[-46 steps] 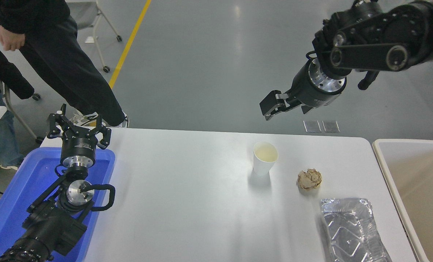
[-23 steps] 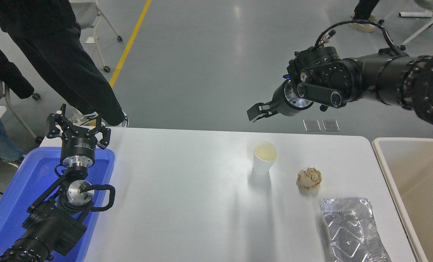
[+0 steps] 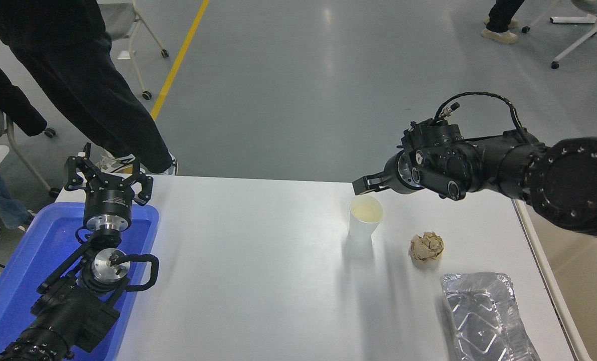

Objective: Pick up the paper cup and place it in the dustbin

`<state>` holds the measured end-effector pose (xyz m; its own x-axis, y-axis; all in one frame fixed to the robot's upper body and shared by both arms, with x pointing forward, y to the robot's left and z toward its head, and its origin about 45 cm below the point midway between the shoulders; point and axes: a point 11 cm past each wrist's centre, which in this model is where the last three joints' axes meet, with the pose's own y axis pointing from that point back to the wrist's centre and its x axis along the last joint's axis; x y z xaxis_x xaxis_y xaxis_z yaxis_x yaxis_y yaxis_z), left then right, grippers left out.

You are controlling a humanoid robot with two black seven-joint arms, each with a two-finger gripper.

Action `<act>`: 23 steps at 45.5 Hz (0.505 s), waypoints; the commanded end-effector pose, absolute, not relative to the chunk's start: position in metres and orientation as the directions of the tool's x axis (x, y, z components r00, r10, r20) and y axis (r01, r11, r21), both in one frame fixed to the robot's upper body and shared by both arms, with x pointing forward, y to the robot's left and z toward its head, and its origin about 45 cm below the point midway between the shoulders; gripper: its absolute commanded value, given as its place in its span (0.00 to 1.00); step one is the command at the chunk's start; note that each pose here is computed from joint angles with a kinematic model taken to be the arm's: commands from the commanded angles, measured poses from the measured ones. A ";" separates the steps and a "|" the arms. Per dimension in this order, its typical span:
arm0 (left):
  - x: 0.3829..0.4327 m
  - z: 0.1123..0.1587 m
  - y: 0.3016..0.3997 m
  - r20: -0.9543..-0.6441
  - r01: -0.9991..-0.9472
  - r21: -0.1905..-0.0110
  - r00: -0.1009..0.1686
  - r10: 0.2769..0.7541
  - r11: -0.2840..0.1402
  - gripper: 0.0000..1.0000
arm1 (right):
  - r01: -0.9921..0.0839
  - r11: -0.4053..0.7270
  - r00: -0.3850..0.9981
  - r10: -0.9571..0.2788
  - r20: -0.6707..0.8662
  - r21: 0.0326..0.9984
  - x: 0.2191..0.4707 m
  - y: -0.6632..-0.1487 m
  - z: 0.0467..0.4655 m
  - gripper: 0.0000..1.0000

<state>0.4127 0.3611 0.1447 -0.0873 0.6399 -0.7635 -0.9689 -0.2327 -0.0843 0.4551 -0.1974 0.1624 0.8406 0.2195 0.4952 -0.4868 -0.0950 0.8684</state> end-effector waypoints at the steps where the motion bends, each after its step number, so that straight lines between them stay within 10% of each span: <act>1: 0.4127 0.1447 0.3611 -0.763 -0.969 -0.084 -0.087 0.640 -0.233 0.99 | -0.494 -0.083 0.843 0.200 0.500 0.866 0.450 -0.208 0.143 1.00; 23: 0.4127 0.1447 0.3611 -0.763 -0.969 -0.084 -0.087 0.640 -0.233 0.99 | -0.499 -0.078 0.845 0.178 0.505 0.863 0.440 -0.218 0.117 0.93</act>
